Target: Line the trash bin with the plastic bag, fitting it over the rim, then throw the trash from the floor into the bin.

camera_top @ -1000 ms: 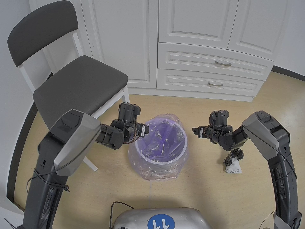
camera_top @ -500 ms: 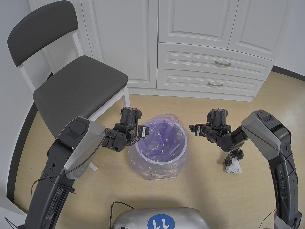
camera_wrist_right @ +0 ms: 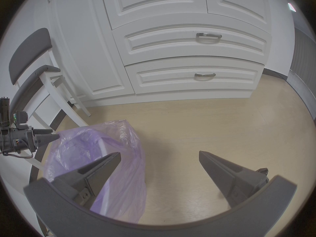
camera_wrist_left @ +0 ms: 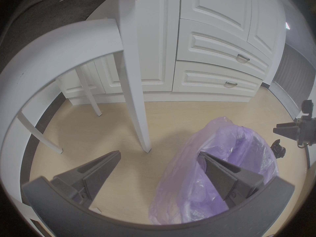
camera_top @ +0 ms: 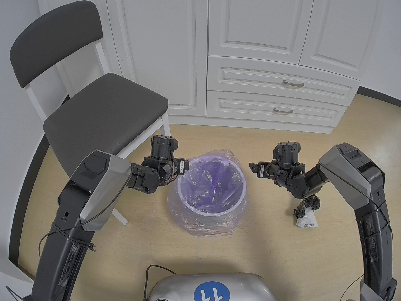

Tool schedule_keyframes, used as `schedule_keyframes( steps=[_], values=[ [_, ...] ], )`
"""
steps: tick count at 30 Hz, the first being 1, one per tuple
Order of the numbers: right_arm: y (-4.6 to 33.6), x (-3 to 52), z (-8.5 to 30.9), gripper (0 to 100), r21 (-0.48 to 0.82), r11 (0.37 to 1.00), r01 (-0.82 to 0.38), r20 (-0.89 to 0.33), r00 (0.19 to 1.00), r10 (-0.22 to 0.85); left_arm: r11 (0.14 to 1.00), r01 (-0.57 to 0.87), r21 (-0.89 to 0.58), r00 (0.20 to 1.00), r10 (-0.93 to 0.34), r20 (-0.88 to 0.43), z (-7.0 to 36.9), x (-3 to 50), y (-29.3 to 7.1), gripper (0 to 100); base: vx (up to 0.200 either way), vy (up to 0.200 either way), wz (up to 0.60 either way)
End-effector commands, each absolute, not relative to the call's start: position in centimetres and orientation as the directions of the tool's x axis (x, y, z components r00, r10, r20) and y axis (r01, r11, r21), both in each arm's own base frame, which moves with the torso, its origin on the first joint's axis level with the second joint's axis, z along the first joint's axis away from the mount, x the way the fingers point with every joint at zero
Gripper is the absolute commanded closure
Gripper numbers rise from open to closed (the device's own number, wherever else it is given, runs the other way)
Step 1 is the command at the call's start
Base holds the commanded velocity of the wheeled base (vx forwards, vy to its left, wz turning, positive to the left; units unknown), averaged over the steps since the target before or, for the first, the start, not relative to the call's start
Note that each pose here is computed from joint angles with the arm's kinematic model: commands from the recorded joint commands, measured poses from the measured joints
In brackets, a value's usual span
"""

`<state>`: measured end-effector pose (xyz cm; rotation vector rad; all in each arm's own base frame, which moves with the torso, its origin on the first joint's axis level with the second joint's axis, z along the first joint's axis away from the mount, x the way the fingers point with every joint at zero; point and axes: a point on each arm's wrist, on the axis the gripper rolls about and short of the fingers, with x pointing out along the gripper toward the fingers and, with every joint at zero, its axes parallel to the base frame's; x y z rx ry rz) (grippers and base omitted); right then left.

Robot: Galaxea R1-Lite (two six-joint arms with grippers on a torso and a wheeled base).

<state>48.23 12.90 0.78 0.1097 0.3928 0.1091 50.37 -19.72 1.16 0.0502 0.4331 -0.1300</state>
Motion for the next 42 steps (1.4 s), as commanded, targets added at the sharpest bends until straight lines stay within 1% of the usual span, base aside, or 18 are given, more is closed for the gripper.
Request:
schedule_keyframes(
  steps=[1,15,25,34,42],
  values=[
    [12.9,48.2,0.9,0,0.128,0.988,-0.085,-0.373,0.919,0.128,0.992,0.127,0.018,0.905,-0.109,-0.412,1.7,50.5,-19.3,0,0.0,0.0,0.0],
    [12.9,48.2,0.9,0,0.129,0.988,-0.086,-0.373,0.919,0.129,0.996,0.084,0.009,0.897,-0.072,-0.437,0.5,51.2,-17.3,0,0.0,0.0,0.0],
    [12.9,48.2,0.9,0,0.129,0.988,-0.086,-0.373,0.919,0.129,0.997,0.07,-0.01,0.876,-0.066,-0.478,-2.0,51.1,-17.2,0,0.0,0.0,0.0],
    [12.9,48.2,1.0,0,0.129,0.988,-0.087,-0.372,0.919,0.129,0.998,0.069,0.012,0.841,-0.052,-0.538,-6.1,50.9,-17.2,0,0.0,0.0,0.0],
    [12.9,48.2,0.9,0,0.129,0.988,-0.086,-0.374,0.918,0.129,0.999,0.048,0.023,0.818,-0.026,-0.574,-8.2,50.9,-16.0,0,0.0,0.0,0.0]
  ],
)
